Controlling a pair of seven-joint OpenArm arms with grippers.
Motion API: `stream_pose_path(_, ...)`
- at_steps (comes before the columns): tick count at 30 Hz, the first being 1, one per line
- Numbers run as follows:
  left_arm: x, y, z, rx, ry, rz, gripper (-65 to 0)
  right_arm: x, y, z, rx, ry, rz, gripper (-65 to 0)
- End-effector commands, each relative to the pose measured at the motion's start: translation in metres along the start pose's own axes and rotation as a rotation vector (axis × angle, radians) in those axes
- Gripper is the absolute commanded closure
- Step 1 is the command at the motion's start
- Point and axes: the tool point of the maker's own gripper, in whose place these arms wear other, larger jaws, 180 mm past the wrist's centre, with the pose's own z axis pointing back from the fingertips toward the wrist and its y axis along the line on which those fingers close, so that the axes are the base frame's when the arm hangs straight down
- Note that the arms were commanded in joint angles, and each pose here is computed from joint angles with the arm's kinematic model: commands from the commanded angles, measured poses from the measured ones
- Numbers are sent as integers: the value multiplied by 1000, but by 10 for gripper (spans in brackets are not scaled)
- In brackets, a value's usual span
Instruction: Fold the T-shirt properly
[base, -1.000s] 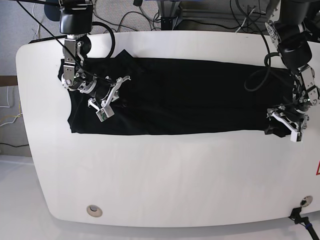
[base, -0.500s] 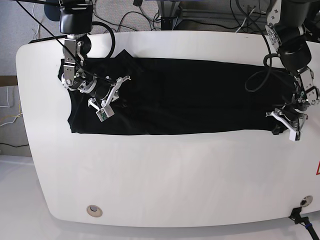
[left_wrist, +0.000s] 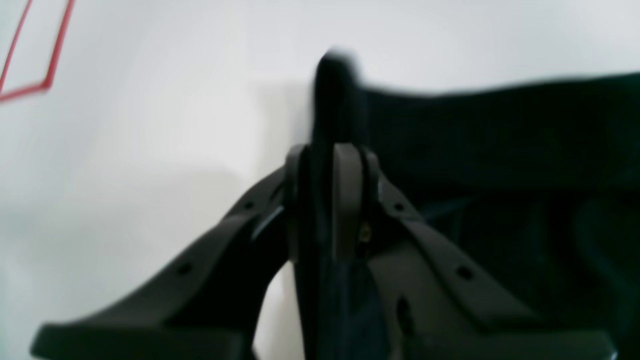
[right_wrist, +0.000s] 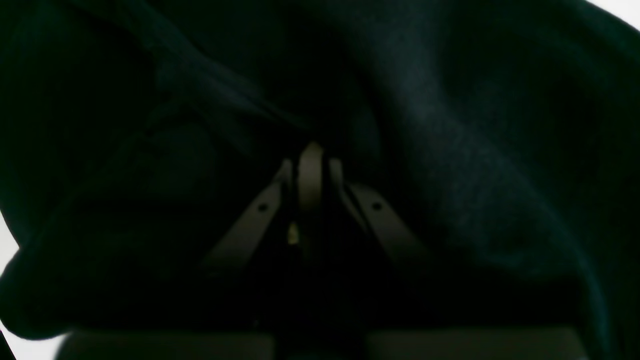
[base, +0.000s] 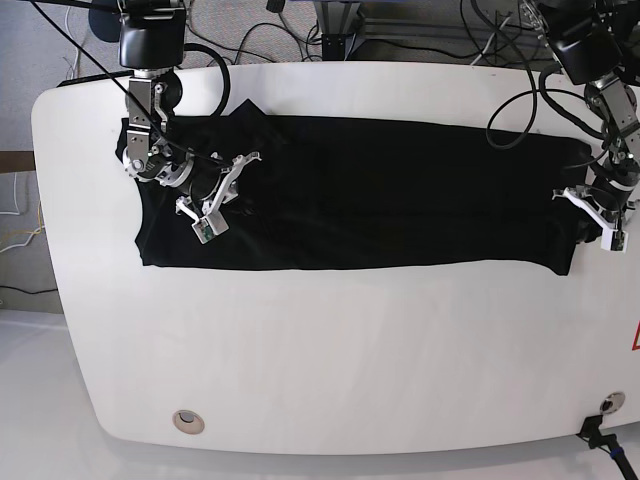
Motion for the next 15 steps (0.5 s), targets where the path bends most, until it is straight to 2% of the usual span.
stream_pose_path(1, 29, 6, 1, 4, -81, -10, -72, -60, -9, 5, -61, 264, 40, 0)
stream_pose_path(3, 31, 6, 0, 3, -85, -11, -95, -60, -9, 4, -60, 263, 39, 0)
stream_pose_path(4, 36, 6, -1, 5, -95, -11, -150, -60, -8, 4, -59, 264, 40, 0)
stream_pose_path(7, 57, 9, -9, 6, -135, 4, -397, -60, -8, 4, -59, 265, 39, 0)
stream_pose_path(8, 55, 9, -13, 1, -127, 18, -468, -60, -8, 4, -59, 265, 39, 0)
stream_pose_path(9, 54, 10, -18, -4, -122, 38, -507, -60, -8, 4, -59, 265, 39, 0)
stream_pose_path(13, 50, 19, -41, -24, -89, 127, -488, -60, -10, 5, -61, 266, 41, 0)
stream_pose_path(15, 48, 10, -55, -63, -69, 148, -485, -60, -10, 5, -61, 266, 41, 0)
